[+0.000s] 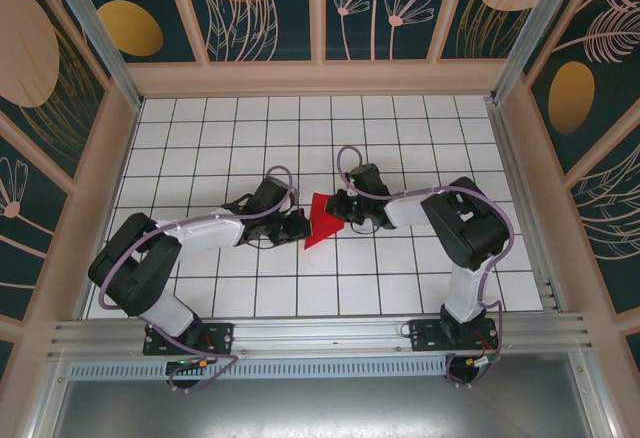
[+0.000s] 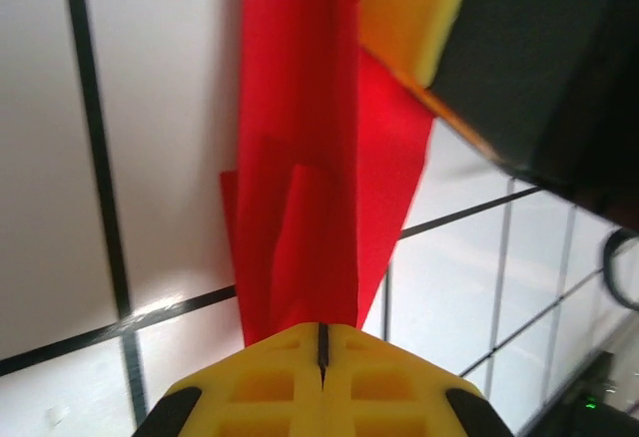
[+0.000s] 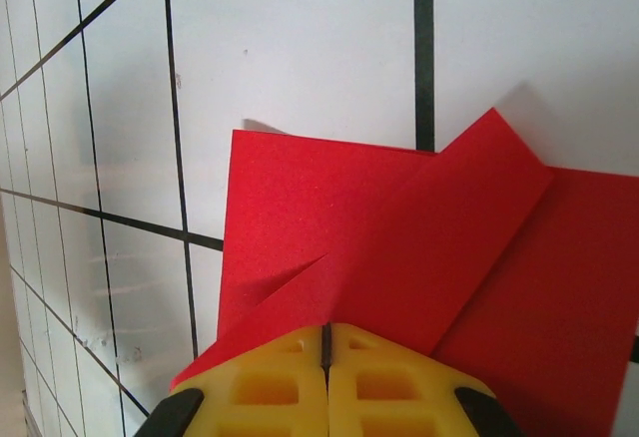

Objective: Fold a paper plane with a square sheet of paper (pick it up from the middle)
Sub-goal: Fourth fold the wing at the center of the table.

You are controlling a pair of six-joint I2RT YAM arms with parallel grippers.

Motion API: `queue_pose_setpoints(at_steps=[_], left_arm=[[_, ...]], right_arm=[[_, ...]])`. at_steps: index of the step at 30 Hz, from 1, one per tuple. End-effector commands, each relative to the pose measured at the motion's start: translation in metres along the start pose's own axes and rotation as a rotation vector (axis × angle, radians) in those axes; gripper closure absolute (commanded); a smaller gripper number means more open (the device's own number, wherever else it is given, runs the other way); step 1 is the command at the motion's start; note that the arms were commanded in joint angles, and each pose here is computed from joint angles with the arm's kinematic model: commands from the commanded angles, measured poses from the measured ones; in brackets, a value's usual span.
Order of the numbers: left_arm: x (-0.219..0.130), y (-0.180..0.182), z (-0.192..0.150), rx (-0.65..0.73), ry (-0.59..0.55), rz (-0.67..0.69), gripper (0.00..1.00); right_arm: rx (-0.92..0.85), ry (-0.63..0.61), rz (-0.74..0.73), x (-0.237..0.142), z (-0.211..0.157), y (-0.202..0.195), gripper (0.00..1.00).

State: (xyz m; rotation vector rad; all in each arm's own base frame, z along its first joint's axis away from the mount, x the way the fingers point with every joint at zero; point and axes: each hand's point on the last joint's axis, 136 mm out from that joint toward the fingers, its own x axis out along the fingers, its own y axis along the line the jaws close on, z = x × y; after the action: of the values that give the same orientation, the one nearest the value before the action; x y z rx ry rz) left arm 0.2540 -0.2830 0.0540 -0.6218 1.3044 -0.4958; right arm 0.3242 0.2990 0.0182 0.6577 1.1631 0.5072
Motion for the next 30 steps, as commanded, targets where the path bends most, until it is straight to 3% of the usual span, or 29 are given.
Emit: queue_pose_setpoints(at_steps=[1,11,13,16,20,28,30], left_arm=[[-0.001,-0.022,0.005,-0.029,0.023,-0.118,0.99],[-0.031,0.019,0.005,-0.057,-0.081,0.13,0.96],[-0.037,0.013,0.008,-0.05,-0.102,0.107,0.93],[-0.037,-0.02,0.013,-0.008,-0.098,-0.04,0.91],[-0.022,-0.056,0.018,0.012,-0.025,-0.204,0.9],[0.02,-0.035,0.011,-0.069,0.059,-0.205,0.92],[0.032,-0.009,0.003,-0.107,0.071,-0.129,0.93]], right_arm=[[0.038,0.057,-0.176,0.011,-0.024,-0.049,0.93],[0.037,0.054,-0.191,0.01,-0.026,-0.052,0.93],[0.037,0.053,-0.195,0.009,-0.026,-0.053,0.92],[0.038,0.056,-0.199,0.01,-0.027,-0.054,0.92],[0.036,0.054,-0.203,0.01,-0.027,-0.056,0.92],[0.044,0.061,-0.206,0.013,-0.029,-0.059,0.92],[0.045,0.062,-0.212,0.013,-0.03,-0.061,0.92]])
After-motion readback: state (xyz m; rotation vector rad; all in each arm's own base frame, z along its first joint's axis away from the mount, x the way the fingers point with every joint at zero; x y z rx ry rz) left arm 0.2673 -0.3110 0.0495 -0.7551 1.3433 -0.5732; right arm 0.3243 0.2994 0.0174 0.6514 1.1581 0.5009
